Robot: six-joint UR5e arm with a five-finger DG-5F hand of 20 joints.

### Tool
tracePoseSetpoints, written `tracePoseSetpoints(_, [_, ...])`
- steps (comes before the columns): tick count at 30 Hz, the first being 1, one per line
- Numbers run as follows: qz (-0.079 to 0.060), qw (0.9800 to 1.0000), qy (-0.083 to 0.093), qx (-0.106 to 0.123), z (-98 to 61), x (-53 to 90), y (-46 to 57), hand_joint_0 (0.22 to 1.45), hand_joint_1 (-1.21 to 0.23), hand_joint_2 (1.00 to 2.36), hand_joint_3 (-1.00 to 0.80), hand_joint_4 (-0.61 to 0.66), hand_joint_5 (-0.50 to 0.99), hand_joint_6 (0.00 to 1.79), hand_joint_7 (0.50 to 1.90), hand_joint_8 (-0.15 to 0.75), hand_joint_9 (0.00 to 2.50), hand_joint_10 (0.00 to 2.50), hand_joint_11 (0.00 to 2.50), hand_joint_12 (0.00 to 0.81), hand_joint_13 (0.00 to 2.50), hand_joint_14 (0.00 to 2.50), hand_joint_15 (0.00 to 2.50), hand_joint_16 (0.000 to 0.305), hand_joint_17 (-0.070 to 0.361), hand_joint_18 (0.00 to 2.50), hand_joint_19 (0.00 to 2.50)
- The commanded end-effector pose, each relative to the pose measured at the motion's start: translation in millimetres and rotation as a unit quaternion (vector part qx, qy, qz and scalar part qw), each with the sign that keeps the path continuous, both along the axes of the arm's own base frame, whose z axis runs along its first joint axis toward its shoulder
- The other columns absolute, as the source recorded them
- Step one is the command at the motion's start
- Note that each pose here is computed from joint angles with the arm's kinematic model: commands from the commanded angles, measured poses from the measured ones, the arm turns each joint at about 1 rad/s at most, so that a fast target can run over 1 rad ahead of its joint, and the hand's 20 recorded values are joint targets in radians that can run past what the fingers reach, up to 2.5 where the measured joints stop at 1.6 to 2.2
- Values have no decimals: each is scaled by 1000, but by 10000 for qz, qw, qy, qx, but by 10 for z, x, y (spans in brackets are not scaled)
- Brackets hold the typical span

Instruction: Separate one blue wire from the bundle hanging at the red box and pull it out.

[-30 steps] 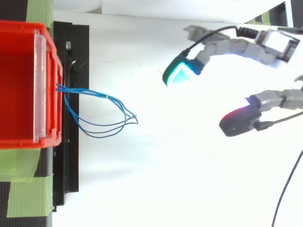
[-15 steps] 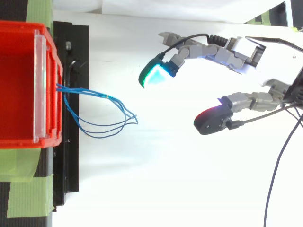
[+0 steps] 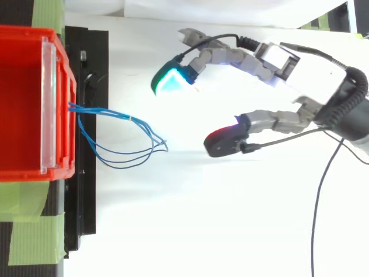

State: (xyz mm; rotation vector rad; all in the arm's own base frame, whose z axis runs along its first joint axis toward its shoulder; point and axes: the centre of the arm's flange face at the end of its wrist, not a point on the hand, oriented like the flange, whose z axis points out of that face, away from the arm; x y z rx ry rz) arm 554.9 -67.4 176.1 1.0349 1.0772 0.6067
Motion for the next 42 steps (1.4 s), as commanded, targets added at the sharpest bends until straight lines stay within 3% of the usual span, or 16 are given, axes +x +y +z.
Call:
tracePoseSetpoints(1, [-23,9999,77,-120,-70,162,49,528,-680,1000,-500,221,-260,502,862,251,0,0,0,338,0,0,44,63,143,0,35])
tracePoseSetpoints(3, [-14,9994,247,-228,-279,302,62,530,-687,1000,-500,222,-260,503,869,252,0,0,0,338,0,0,38,64,143,0,41])
tracePoseSetpoints(5, [10,9995,279,-162,-461,449,82,531,-687,1000,-500,224,-259,503,873,253,0,0,0,340,0,0,39,63,143,0,40])
tracePoseSetpoints(9, [113,9998,116,109,-497,674,130,531,-690,1000,-500,232,-256,502,892,254,0,0,0,340,0,0,38,63,143,0,37])
tracePoseSetpoints(15, [162,9996,186,136,-473,704,145,530,-684,1000,-500,243,-252,503,903,257,0,0,0,341,0,0,45,63,143,0,49])
tracePoseSetpoints(19, [253,9994,220,127,-479,703,160,527,-672,1000,-500,242,-252,503,906,259,0,0,0,342,0,0,45,64,143,0,54])
tracePoseSetpoints(24, [457,9979,439,91,-519,673,182,524,-655,1000,-500,244,-251,503,903,260,0,0,0,344,0,0,43,64,144,0,62])
tracePoseSetpoints(28, [531,9976,419,165,-517,670,185,522,-645,1000,-500,245,-251,503,902,260,0,0,0,345,0,0,43,64,144,0,59])
tracePoseSetpoints(33, [572,9974,316,296,-447,681,193,518,-634,1000,-500,244,-251,503,902,262,0,0,0,347,0,2,46,64,144,0,66])
tracePoseSetpoints(42, [552,9979,33,349,-30,672,170,515,-623,1000,-500,247,-252,503,902,264,0,0,0,348,0,0,48,64,145,0,71])
